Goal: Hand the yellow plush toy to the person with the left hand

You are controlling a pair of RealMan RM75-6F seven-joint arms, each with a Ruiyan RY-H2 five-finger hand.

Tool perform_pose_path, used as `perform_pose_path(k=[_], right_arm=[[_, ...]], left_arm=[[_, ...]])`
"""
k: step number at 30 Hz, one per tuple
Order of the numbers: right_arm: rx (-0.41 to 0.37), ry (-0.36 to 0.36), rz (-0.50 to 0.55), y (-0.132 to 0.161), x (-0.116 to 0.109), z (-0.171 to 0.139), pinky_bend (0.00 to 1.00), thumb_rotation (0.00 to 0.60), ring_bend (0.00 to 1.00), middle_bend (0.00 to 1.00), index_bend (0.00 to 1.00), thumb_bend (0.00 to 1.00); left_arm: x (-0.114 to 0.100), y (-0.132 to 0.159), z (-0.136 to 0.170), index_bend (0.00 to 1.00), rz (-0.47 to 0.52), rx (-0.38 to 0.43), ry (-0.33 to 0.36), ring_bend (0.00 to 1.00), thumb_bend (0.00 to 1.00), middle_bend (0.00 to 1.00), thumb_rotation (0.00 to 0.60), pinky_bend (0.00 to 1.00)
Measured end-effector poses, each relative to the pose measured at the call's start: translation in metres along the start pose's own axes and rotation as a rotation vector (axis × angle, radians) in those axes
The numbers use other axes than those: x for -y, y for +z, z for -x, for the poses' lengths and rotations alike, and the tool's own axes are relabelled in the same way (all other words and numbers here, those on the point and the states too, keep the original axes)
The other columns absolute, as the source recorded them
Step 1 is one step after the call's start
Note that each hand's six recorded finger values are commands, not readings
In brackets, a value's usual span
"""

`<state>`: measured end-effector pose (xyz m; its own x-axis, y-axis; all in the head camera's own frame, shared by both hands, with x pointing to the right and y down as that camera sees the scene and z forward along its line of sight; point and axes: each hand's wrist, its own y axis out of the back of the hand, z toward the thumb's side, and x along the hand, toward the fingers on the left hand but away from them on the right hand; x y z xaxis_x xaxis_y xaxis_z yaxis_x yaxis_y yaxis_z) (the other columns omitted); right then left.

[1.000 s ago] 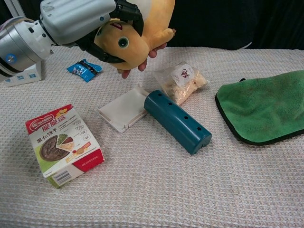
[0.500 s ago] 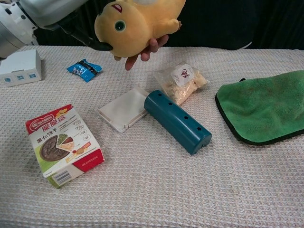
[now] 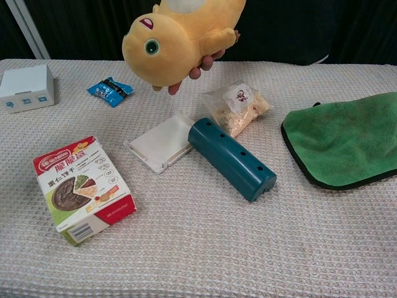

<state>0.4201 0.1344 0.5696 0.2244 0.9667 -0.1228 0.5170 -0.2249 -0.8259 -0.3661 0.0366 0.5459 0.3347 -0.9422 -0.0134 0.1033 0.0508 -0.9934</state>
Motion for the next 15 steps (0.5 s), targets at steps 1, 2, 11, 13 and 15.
perform_pose_path(k=[1, 2, 11, 13, 15], right_arm=[[0.005, 0.004, -0.051, -0.001, 0.000, -0.001, 0.00, 0.600, 0.00, 0.00, 0.00, 0.47], [0.010, 0.005, -0.095, -0.003, -0.001, -0.003, 0.00, 0.600, 0.00, 0.00, 0.00, 0.46], [0.199, 0.051, -0.671, -0.024, -0.012, -0.034, 0.00, 0.600, 0.00, 0.00, 0.00, 0.39], [0.275, 0.074, -0.755, -0.029, -0.017, -0.047, 0.00, 0.600, 0.00, 0.00, 0.00, 0.39], [0.318, 0.093, -0.803, -0.033, -0.021, -0.057, 0.00, 0.600, 0.00, 0.00, 0.00, 0.39]], left_arm=[[-0.002, -0.009, 0.007, 0.05, -0.006, -0.035, -0.033, 0.09, 0.00, 0.07, 0.600, 0.21], [-0.005, -0.020, 0.017, 0.05, -0.010, -0.080, -0.081, 0.09, 0.00, 0.07, 0.600, 0.20], [0.005, -0.047, 0.146, 0.05, 0.009, -0.365, -0.529, 0.08, 0.00, 0.07, 0.600, 0.19], [0.006, -0.050, 0.175, 0.05, 0.004, -0.404, -0.583, 0.08, 0.00, 0.07, 0.600, 0.19], [0.007, -0.054, 0.195, 0.05, -0.013, -0.418, -0.605, 0.08, 0.00, 0.07, 0.600, 0.19]])
